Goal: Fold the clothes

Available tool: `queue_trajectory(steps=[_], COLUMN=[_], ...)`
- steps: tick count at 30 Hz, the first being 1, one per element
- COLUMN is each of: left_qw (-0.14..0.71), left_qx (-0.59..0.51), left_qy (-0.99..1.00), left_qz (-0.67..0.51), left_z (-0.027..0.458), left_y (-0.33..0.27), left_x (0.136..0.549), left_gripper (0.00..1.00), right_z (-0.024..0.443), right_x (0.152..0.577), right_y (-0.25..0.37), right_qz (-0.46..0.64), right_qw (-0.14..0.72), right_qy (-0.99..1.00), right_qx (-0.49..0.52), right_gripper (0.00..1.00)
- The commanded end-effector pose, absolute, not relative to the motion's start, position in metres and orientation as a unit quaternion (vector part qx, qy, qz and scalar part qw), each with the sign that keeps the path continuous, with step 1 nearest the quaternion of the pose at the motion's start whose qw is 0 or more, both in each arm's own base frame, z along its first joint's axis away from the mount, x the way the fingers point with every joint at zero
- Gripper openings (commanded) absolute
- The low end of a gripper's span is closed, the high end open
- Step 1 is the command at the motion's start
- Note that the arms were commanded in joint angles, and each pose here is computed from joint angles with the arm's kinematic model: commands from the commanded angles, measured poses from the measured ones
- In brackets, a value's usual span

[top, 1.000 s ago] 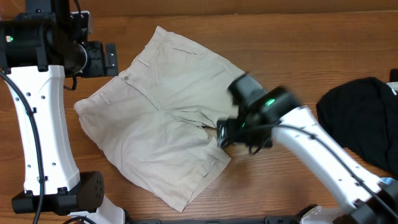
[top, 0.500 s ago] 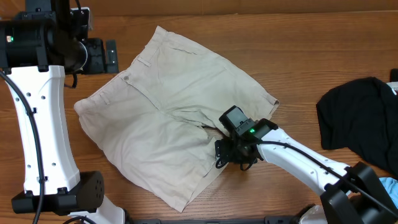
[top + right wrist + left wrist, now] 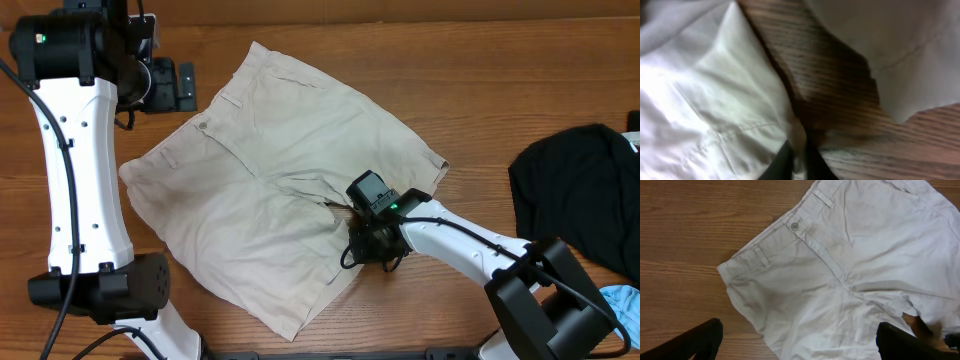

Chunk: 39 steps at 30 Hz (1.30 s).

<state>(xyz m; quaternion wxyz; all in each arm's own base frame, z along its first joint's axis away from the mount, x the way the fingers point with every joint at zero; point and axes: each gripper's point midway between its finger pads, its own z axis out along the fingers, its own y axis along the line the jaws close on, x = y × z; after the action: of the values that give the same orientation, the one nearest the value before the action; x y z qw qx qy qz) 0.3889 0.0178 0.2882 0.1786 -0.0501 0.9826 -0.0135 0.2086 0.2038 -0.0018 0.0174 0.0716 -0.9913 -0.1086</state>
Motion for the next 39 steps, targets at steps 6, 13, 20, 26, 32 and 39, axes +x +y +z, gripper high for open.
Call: queue_trajectory(steps=[6,13,20,26,32,39], left_qw=[0.186,0.187,0.190,0.192,0.205,0.199], left_qx=[-0.028,-0.012,-0.007,-0.007,-0.007,-0.007], left_qy=[0.982,0.982,0.981,0.981,0.978,0.979], left_qz=[-0.030,-0.033,-0.034,-0.033,-0.033,-0.033], left_z=[0.290,0.290,0.291,0.291,0.293,0.283], left_y=[0.005,-0.008,-0.012,-0.011,-0.011,-0.011], left_x=[0.393,0.393,0.395,0.396,0.402,0.413], left_gripper=[1.00,1.00,1.00,1.00,1.00,1.00], right_z=[-0.011,-0.010,-0.008,-0.005,-0.001,0.009], right_x=[0.201,0.203,0.204,0.207,0.210,0.224], right_y=[0.186,0.171,0.144,0.116,0.088,0.053], right_qz=[-0.086,-0.092,-0.090,-0.096,-0.118,-0.145], right_qw=[0.055,0.078,0.109,0.130,0.147,0.139], right_qy=[-0.995,-0.992,-0.985,-0.976,-0.964,-0.953], right_qx=[0.006,-0.042,-0.102,-0.144,-0.185,-0.226], right_gripper=[0.04,0.04,0.04,0.04,0.04,0.04])
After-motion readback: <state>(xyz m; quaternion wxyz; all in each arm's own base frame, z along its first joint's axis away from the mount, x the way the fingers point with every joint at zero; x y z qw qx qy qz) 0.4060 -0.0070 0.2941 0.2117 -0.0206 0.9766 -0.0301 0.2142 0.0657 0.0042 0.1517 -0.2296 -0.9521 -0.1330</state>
